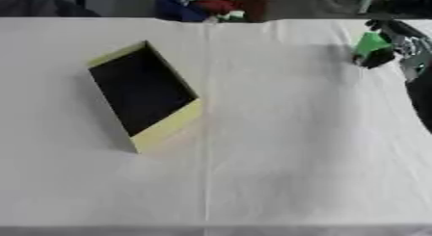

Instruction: Pick up objects on the table and place them in the box.

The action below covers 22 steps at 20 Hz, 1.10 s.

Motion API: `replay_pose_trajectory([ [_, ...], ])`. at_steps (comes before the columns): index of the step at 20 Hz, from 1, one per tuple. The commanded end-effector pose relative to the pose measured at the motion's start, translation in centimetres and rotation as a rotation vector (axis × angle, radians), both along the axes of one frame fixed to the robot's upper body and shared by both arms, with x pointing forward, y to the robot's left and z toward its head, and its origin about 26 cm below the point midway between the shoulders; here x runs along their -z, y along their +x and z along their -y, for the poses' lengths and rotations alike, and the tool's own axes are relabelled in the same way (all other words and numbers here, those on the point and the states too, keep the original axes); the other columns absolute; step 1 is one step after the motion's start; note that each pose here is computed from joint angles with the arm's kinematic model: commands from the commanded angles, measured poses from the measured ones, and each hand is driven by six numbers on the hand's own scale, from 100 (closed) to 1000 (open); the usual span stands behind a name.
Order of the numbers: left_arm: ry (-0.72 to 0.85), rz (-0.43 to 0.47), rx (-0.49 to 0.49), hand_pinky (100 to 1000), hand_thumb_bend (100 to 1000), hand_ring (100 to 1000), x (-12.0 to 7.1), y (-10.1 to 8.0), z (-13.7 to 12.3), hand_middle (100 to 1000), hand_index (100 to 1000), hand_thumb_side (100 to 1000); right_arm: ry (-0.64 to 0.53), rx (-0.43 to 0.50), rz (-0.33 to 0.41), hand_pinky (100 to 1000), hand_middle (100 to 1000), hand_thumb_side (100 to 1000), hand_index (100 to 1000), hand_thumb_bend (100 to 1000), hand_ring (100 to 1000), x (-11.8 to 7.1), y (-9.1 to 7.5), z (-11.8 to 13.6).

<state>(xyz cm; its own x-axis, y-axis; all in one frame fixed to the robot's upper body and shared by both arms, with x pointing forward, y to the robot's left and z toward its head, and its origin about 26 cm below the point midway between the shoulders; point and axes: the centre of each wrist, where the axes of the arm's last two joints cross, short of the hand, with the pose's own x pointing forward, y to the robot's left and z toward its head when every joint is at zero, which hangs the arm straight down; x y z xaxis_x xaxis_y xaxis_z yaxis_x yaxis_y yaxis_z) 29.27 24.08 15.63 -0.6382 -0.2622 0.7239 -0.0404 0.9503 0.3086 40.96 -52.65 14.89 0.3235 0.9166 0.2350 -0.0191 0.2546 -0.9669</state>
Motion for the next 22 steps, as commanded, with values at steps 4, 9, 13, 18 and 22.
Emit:
replay_pose_trajectory([
  [4, 0.016, 0.029, 0.008, 656, 228, 698, -0.8, -0.1, -0.1, 741, 818, 586, -0.106, 0.077, 0.112, 892, 921, 114, 996, 273, 1000, -2.0, -0.5, 1.2],
  [9, 0.017, 0.027, 0.008, 657, 228, 699, -0.7, -0.1, -0.1, 741, 818, 586, -0.136, 0.1, 0.158, 890, 918, 124, 995, 256, 1000, -1.7, -0.6, 1.4],
  [13, 0.018, 0.026, 0.008, 657, 228, 699, -0.7, -0.1, -0.1, 741, 818, 586, -0.144, 0.106, 0.171, 890, 917, 127, 995, 251, 1000, -1.7, -0.7, 1.5],
  [18, 0.018, 0.026, 0.009, 657, 228, 699, -0.7, -0.1, -0.1, 741, 818, 586, -0.147, 0.108, 0.175, 890, 917, 127, 995, 251, 1000, -1.6, -0.7, 1.5],
  [22, 0.019, 0.025, 0.01, 657, 227, 700, -0.7, -0.1, -0.2, 742, 818, 587, -0.12, 0.171, 0.151, 880, 910, 180, 999, 234, 1000, -0.6, -1.3, 2.0],
])
